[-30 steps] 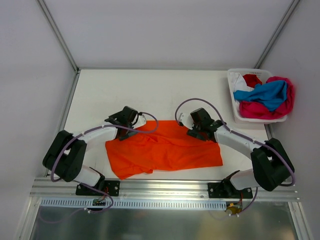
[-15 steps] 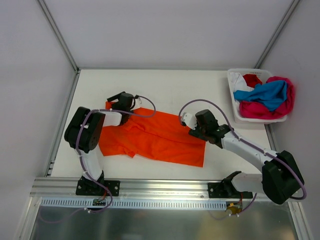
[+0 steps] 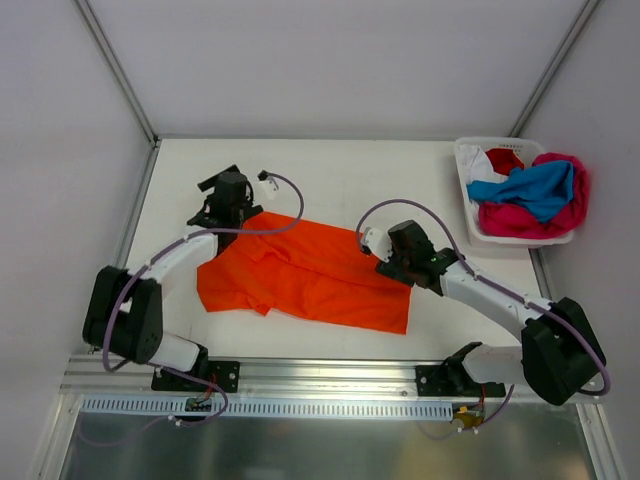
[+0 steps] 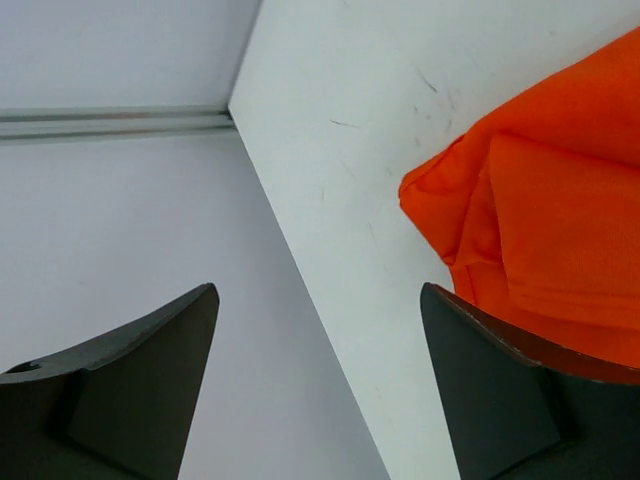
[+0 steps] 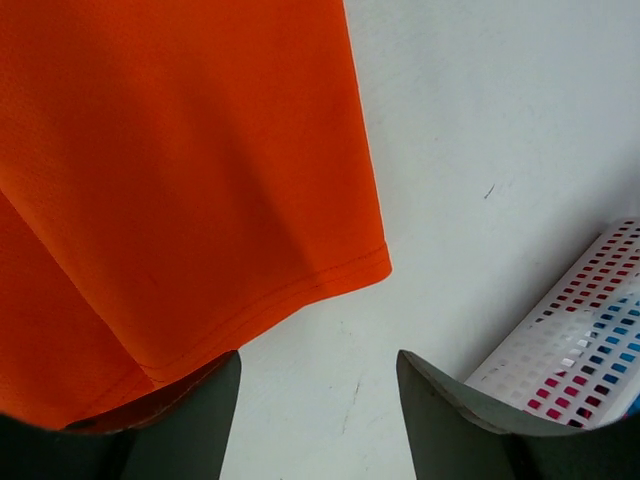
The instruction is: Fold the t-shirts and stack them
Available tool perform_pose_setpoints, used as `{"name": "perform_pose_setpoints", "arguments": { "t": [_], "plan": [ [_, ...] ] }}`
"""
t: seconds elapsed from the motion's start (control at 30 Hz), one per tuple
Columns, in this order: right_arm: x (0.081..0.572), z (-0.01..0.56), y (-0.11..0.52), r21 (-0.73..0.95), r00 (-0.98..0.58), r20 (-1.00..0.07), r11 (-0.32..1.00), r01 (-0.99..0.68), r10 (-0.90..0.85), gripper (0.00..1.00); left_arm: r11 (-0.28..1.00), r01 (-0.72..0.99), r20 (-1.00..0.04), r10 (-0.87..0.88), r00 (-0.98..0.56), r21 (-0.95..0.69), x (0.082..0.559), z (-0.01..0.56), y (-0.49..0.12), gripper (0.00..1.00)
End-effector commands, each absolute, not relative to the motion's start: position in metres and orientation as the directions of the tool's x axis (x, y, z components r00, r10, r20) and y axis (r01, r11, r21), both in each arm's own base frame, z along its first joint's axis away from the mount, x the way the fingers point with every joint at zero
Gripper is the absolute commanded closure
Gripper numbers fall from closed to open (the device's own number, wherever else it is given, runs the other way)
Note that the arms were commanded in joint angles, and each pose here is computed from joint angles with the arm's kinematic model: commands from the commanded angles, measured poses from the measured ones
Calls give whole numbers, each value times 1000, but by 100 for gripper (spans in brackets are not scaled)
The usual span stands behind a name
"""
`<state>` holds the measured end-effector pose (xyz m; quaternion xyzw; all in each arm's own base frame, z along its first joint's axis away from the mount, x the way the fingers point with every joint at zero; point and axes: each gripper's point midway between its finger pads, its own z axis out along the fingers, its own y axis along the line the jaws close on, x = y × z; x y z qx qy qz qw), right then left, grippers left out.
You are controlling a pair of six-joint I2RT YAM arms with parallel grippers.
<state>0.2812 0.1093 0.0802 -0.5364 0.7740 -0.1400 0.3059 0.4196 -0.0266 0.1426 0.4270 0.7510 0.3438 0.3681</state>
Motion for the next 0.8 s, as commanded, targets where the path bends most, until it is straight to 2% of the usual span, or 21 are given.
{"name": "perform_pose_setpoints", "arguments": {
  "t": [0.0, 0.03, 0.13, 0.23, 0.3, 0.43, 0.5, 0.57, 0.63, 0.67, 0.77],
  "plan": [
    [285, 86, 120, -529, -238, -341, 395, -751, -910, 33, 424, 519, -297, 902, -313, 742, 382, 144, -40, 17],
    [287, 87, 121, -531, -239, -340, 395, -749, -909, 33, 425, 584, -312, 905, -288, 692, 374, 138, -50, 17],
    [289, 85, 122, -530, -241, -326, 388, -754, -914, 33, 362, 736, -201, 932, -303, 572, 328, 96, -51, 19],
    [290, 84, 124, -526, -244, -319, 385, -758, -916, 33, 290, 798, -82, 953, -292, 529, 305, 64, -42, 23],
    [289, 82, 124, -518, -249, -311, 384, -765, -917, 33, 280, 828, -53, 955, -292, 486, 294, 49, -41, 27],
    [285, 76, 132, -485, -238, -309, 368, -793, -921, 33, 294, 838, -43, 950, -309, 460, 287, 37, -46, 27],
    [288, 76, 140, -488, -213, -317, 351, -799, -924, 34, 337, 774, -78, 933, -352, 536, 305, 51, -44, 28],
    [295, 75, 148, -502, -186, -326, 336, -797, -927, 34, 393, 648, -201, 914, -352, 653, 336, 83, -50, 28],
    [310, 78, 159, -528, -158, -340, 327, -784, -927, 35, 503, 473, -365, 860, -356, 724, 360, 141, -46, 25],
    [314, 80, 166, -535, -142, -351, 323, -780, -925, 36, 579, 380, -475, 813, -338, 721, 363, 173, -45, 25],
    [324, 75, 186, -545, -105, -333, 282, -790, -937, 36, 679, 252, -612, 733, -299, 690, 364, 221, -35, 23]
  ]
}}
